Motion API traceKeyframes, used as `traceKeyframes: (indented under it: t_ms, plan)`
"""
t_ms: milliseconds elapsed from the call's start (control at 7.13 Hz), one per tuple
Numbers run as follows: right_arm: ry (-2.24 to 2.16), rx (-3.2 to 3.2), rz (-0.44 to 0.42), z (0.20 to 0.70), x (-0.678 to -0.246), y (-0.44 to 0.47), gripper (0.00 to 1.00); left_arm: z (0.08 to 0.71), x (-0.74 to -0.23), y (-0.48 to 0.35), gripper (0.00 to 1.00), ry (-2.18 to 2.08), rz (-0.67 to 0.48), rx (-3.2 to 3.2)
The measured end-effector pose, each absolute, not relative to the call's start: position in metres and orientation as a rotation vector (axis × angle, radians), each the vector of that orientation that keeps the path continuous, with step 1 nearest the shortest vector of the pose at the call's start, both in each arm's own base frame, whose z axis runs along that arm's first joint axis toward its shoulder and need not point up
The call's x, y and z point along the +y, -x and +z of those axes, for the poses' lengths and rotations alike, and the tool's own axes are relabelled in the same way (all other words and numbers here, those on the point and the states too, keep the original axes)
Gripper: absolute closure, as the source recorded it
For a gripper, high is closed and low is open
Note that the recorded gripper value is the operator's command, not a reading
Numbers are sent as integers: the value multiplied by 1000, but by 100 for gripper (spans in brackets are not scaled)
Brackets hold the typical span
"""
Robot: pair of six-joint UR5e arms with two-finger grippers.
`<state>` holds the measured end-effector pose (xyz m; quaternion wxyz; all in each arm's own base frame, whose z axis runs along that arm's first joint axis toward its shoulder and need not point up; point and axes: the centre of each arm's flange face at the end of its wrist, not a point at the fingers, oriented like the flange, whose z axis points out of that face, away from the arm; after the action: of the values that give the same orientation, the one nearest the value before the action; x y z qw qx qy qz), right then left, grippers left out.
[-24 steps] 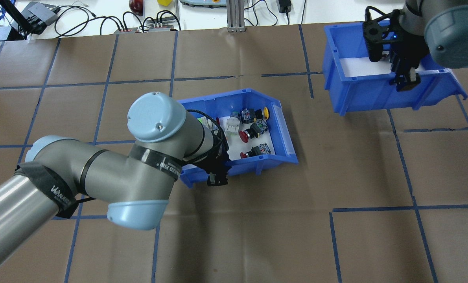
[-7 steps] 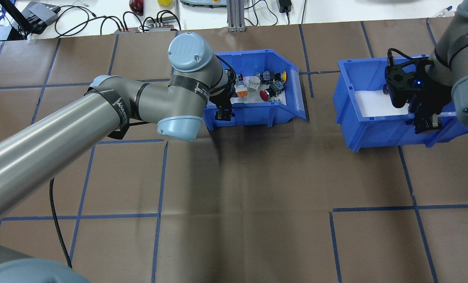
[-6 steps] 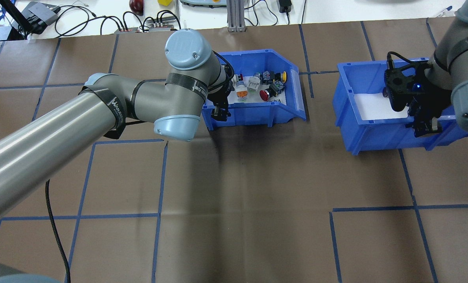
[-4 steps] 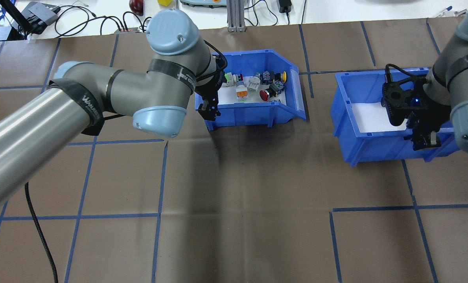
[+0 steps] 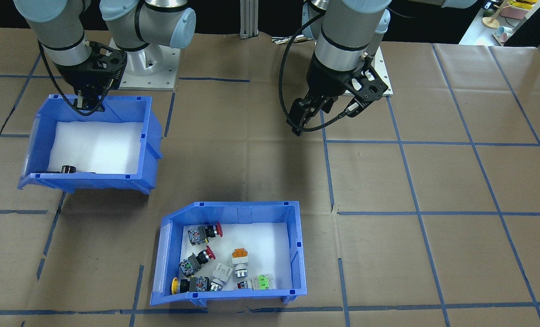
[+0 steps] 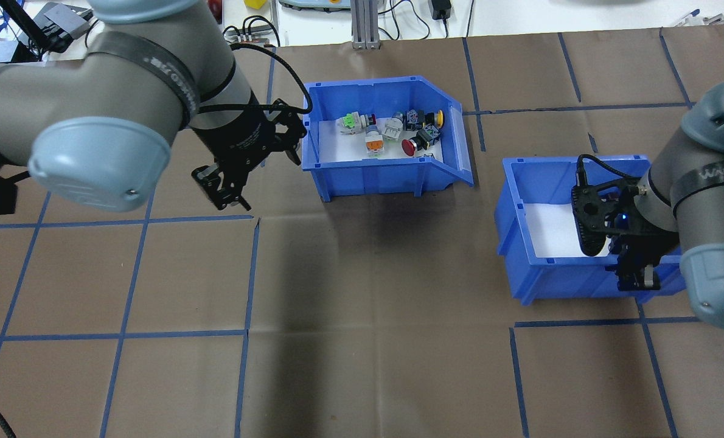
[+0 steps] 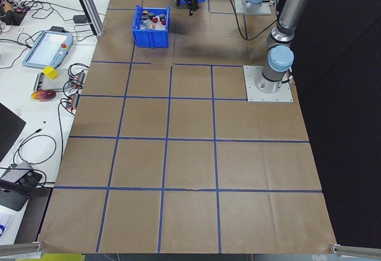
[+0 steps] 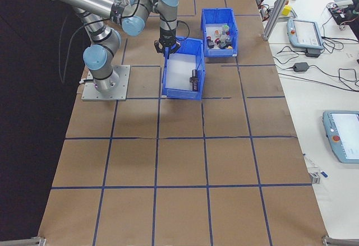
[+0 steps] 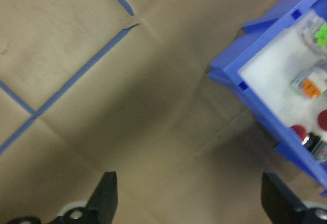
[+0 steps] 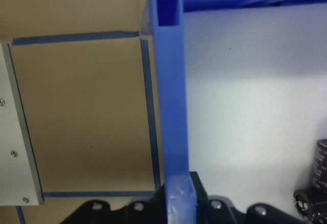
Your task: Place button box in front
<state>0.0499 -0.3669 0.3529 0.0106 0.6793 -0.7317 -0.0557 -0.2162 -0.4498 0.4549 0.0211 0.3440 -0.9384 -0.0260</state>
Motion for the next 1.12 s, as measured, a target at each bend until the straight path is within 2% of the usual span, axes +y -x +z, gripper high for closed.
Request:
traceKeyframes:
  t_ms: [280, 561, 701, 1121]
  plan:
    - [-2098, -2310, -153, 349, -355, -90, 95, 493, -414, 182, 1, -706, -50, -3095]
    - [-2081, -2302, -135, 348, -340, -141, 95, 502, -405, 172, 1, 8, -39, -3183]
    - [-2092, -2278, -120, 348, -330, -166, 95, 504, -401, 172, 1, 158, -36, -3169]
    - [-2119, -2220, -67, 341, -302, -233, 95, 505, -400, 171, 1, 241, -22, -3156]
